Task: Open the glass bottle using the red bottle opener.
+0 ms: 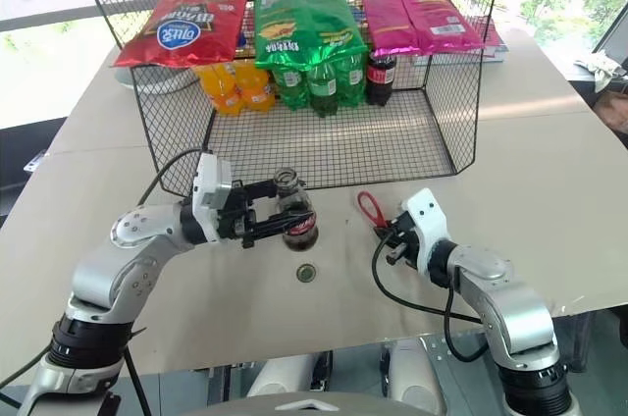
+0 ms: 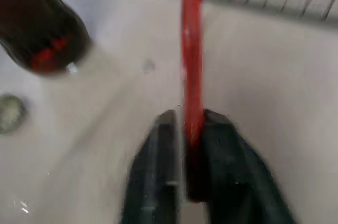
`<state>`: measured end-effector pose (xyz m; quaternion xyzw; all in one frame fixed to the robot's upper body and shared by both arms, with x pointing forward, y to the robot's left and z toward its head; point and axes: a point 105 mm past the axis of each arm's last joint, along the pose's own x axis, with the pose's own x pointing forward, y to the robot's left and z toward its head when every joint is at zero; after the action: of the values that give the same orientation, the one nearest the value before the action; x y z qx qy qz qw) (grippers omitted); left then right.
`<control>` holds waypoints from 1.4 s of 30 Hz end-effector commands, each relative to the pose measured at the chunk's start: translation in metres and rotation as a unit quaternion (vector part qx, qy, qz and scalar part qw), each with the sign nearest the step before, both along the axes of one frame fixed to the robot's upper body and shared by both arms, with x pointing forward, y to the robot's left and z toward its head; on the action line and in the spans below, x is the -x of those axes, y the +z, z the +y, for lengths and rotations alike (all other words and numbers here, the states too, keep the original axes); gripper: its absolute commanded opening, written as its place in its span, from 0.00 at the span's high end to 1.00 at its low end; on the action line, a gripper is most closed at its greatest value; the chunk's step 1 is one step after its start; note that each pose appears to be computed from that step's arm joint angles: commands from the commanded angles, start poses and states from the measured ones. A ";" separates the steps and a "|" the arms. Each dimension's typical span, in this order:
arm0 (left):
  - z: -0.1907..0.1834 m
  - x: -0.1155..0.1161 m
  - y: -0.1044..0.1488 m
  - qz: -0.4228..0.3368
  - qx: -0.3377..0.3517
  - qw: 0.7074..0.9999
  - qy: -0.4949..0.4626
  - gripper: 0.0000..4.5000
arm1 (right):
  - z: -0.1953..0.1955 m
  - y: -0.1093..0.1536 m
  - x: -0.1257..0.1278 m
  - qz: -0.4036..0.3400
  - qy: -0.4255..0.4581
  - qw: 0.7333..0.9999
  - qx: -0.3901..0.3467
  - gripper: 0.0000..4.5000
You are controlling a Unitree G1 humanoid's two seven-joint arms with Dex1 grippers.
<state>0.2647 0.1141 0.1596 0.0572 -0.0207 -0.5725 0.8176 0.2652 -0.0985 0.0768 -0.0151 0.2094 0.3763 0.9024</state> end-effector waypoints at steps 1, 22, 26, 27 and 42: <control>-0.001 0.002 0.004 -0.017 -0.002 1.000 0.002 0.49 | -0.004 0.003 -0.006 0.011 -0.017 1.000 -0.006 0.46; 0.011 0.013 0.001 -0.007 0.000 1.000 0.017 0.49 | -0.022 0.047 -0.018 -0.183 0.001 0.980 0.080 0.02; 0.014 0.018 0.000 -0.003 -0.001 1.000 0.022 0.49 | -0.021 0.051 -0.018 -0.197 0.011 0.977 0.077 0.02; 0.014 0.018 -0.001 -0.002 -0.001 1.000 0.023 0.49 | -0.020 0.052 -0.018 -0.201 0.016 0.976 0.076 0.02; 0.018 0.027 0.005 0.006 0.017 0.999 0.027 0.00 | -0.012 0.070 -0.017 -0.246 0.056 0.966 0.050 0.00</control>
<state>0.2437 0.1323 0.1509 0.0313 -0.0011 -0.5465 0.8369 0.2833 -0.1133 0.1308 -0.1573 0.0350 0.3890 0.9071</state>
